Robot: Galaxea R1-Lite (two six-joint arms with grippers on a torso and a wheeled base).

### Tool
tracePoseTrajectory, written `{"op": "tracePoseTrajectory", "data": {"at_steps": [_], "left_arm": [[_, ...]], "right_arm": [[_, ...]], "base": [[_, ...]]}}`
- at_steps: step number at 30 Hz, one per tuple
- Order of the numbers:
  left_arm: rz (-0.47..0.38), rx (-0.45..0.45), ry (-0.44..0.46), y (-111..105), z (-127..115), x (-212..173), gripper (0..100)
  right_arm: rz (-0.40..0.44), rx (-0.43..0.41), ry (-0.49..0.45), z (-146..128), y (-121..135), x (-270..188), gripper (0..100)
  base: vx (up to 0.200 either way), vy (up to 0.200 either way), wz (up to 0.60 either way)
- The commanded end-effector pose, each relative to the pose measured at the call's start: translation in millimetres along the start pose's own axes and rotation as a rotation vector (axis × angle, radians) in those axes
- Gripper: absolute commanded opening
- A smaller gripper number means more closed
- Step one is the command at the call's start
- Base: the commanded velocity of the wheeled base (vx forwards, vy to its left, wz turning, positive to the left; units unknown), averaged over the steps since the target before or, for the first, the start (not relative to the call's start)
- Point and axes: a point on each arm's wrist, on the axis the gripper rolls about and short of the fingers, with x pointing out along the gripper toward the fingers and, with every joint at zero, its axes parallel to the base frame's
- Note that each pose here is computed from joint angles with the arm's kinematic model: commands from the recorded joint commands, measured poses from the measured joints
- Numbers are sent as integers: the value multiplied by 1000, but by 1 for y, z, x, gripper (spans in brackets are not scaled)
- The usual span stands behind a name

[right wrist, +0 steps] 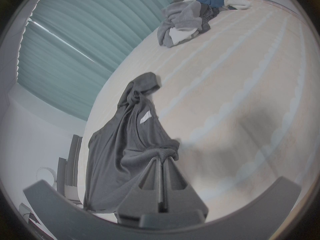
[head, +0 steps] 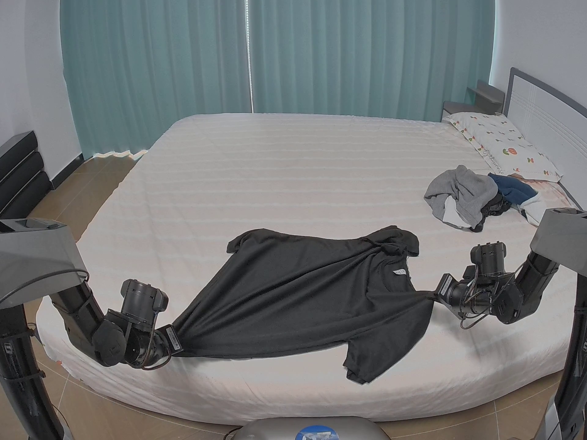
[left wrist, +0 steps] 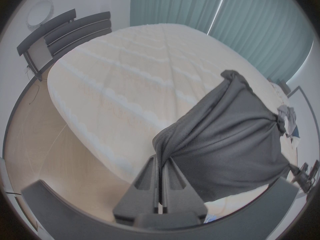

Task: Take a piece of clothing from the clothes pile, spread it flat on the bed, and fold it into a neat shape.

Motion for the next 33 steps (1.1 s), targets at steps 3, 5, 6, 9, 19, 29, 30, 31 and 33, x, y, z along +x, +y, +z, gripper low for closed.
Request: {"op": "tracePoseTrajectory", "data": {"at_steps": [3,5,6,9,19,29,30,31,33], "left_arm": [[13,37,43,-2,-10,2,0],[9,36,42,-3,-9,3,0],[7,35,41,-4,-9,4,0],[5,31,39,-5,-8,6,0],[8,29,41,-5,-9,10,0],[-24,5,-7,-7,-2,9,0],[-28,2,-12,-7,-1,8,0],[-28,2,-12,-7,-1,8,0],[-38,-5,-27,-9,1,8,0]], "right_arm": [[10,9,-26,10,-2,7,0],[2,6,-18,6,-6,15,0],[4,3,-19,5,-6,18,0],[18,-3,-27,5,-5,21,0],[202,-14,-69,5,6,-16,100],[160,-141,113,-20,-8,-20,100],[155,-144,122,-22,-10,-17,100],[153,-144,123,-23,-10,-16,100],[148,-147,128,-24,-11,-9,100]], "base": [[0,0,0],[0,0,0],[0,0,0],[0,0,0],[0,0,0],[0,0,0],[0,0,0],[0,0,0],[0,0,0]]}}
